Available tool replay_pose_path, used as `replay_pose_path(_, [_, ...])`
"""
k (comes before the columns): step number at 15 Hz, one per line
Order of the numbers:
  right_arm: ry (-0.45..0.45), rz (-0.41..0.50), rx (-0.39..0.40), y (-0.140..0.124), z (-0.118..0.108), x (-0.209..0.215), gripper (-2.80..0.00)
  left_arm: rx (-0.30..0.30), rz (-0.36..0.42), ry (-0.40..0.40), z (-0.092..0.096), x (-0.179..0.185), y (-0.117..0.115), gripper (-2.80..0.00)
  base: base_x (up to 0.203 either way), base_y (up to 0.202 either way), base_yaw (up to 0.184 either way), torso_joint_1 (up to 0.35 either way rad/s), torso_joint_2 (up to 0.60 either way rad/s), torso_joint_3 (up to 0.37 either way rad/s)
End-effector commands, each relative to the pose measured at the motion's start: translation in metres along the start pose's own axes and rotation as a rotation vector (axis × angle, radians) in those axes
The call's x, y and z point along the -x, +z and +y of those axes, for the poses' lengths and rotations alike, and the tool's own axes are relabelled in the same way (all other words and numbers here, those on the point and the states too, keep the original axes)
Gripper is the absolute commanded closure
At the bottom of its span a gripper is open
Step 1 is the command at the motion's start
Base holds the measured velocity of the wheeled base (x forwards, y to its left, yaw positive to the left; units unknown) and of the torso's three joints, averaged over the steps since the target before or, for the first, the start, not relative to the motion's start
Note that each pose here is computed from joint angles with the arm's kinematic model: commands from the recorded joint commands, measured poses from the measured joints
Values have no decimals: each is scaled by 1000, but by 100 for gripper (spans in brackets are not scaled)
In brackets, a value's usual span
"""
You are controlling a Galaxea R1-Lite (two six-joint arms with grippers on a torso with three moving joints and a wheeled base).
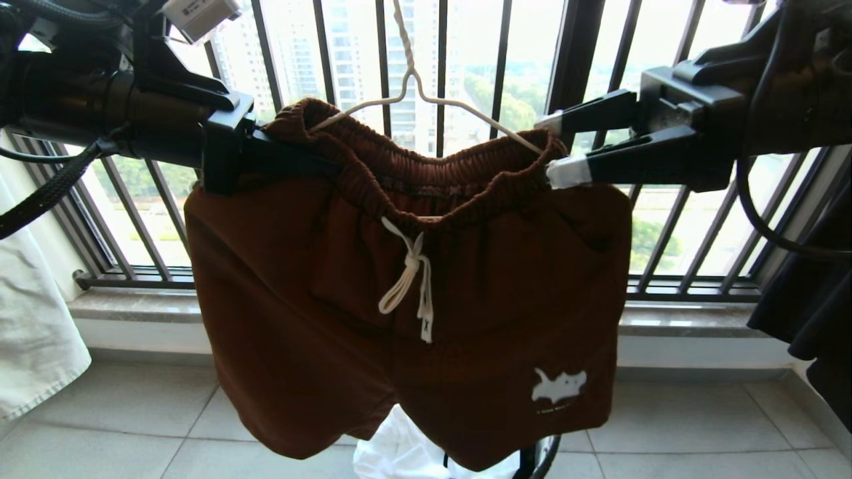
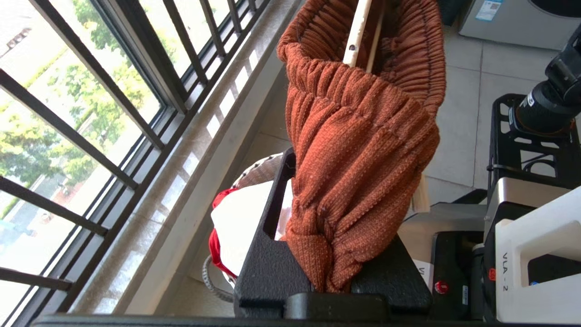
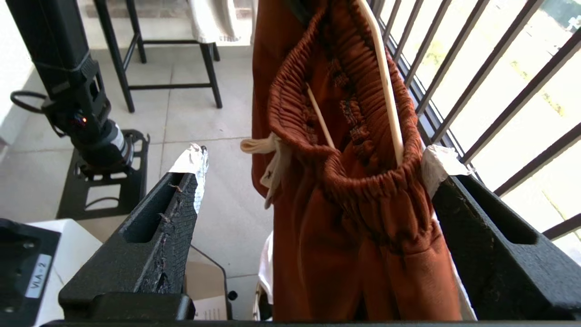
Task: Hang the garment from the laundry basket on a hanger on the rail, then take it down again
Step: Hang the clothes rack on the clothesline
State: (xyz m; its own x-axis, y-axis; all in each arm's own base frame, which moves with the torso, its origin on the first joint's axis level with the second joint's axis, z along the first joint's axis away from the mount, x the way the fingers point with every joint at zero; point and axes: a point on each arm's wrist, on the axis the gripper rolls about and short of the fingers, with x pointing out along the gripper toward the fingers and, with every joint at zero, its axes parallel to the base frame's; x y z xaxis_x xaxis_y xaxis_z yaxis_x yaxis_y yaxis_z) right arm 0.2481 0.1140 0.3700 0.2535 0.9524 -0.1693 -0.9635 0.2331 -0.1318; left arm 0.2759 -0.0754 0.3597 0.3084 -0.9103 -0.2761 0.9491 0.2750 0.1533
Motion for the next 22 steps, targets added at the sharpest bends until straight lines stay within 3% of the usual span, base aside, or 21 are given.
replay_pose_path(1, [-42,-49,-22,22,22,26,-280,30,-5,4,-7,6,4,0,0,0,0,0,0,0])
replay_pose_path(4, [-160,-106,-93,39,33,49,-280,52,-7,53,-17,19,13,0,0,0,0,0,0,0])
replay_pose_path(7, [-301,-68,-200,27,34,51,-280,91,-8,79,-29,31,15,0,0,0,0,0,0,0])
replay_pose_path(8, [-343,-44,-242,17,35,51,0,100,-8,90,-34,37,15,0,0,0,0,0,0,0])
replay_pose_path(14, [-644,37,-422,-25,33,62,0,162,-8,161,-58,64,11,0,0,0,0,0,0,0])
replay_pose_path(19, [-775,81,-480,-58,44,80,0,257,-15,244,-84,86,1,0,0,0,0,0,0,0])
replay_pose_path(22, [-822,98,-507,-71,54,91,0,282,-98,309,-96,93,-6,0,0,0,0,0,0,0])
